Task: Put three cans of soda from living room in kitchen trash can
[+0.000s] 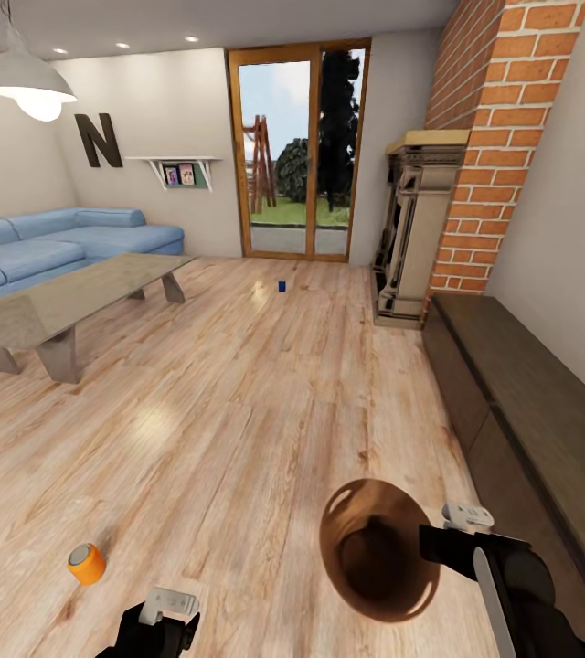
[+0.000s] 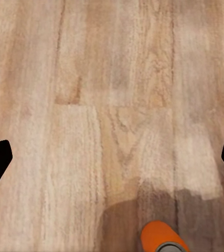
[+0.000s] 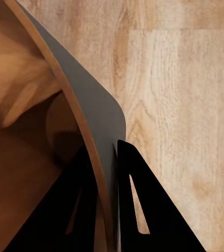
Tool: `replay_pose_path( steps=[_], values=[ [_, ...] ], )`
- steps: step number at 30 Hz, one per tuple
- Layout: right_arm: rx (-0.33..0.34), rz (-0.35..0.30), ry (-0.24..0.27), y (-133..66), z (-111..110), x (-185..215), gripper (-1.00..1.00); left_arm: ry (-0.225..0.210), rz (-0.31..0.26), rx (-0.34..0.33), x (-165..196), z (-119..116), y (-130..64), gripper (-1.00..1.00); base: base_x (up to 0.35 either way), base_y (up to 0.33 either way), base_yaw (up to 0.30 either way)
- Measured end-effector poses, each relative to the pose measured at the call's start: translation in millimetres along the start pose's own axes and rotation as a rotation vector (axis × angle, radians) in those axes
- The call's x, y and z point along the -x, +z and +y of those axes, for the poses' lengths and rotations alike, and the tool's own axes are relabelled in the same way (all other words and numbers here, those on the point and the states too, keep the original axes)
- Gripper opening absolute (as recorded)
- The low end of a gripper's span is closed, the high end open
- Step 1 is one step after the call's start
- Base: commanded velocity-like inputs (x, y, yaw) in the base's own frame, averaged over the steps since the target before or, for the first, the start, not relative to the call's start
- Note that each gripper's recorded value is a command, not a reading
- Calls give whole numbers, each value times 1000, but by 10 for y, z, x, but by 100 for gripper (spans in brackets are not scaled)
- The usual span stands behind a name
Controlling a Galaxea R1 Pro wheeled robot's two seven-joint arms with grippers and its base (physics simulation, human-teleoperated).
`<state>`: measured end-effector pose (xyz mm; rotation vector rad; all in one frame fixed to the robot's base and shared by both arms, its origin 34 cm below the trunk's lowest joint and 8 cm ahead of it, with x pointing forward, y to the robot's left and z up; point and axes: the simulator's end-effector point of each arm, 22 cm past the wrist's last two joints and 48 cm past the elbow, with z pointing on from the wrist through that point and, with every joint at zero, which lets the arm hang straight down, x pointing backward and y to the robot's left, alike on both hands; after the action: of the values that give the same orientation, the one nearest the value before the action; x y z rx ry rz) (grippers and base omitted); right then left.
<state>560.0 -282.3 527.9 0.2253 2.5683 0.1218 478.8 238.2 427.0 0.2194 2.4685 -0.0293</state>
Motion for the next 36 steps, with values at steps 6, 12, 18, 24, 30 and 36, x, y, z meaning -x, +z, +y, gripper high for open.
replay_pose_path(
  steps=[6, 12, 18, 24, 30, 36],
  values=[
    [1, 0, 0, 0, 1, 0, -100, -2, 1, -4, -5, -14, 1, 100, 0, 0, 0],
    [-3, 0, -2, 0, -8, 0, -100, -2, 0, -2, -1, -12, 1, 100, 0, 0, 0],
    [-2, 1, 0, -1, -10, -2, -100, -2, 1, -2, -6, -12, 2, 100, 0, 0, 0],
    [3, 2, 1, -1, 1, -4, -100, -3, 1, -2, -4, -11, 1, 100, 0, 0, 0],
    [3, 0, 1, 7, 2, -2, -100, -9, 3, -6, -13, -10, 4, 100, 0, 0, 0],
    [-1, 9, -1, 41, -10, -32, -100, -16, 11, -10, -47, -17, 20, 100, 0, 0, 0]
  ],
)
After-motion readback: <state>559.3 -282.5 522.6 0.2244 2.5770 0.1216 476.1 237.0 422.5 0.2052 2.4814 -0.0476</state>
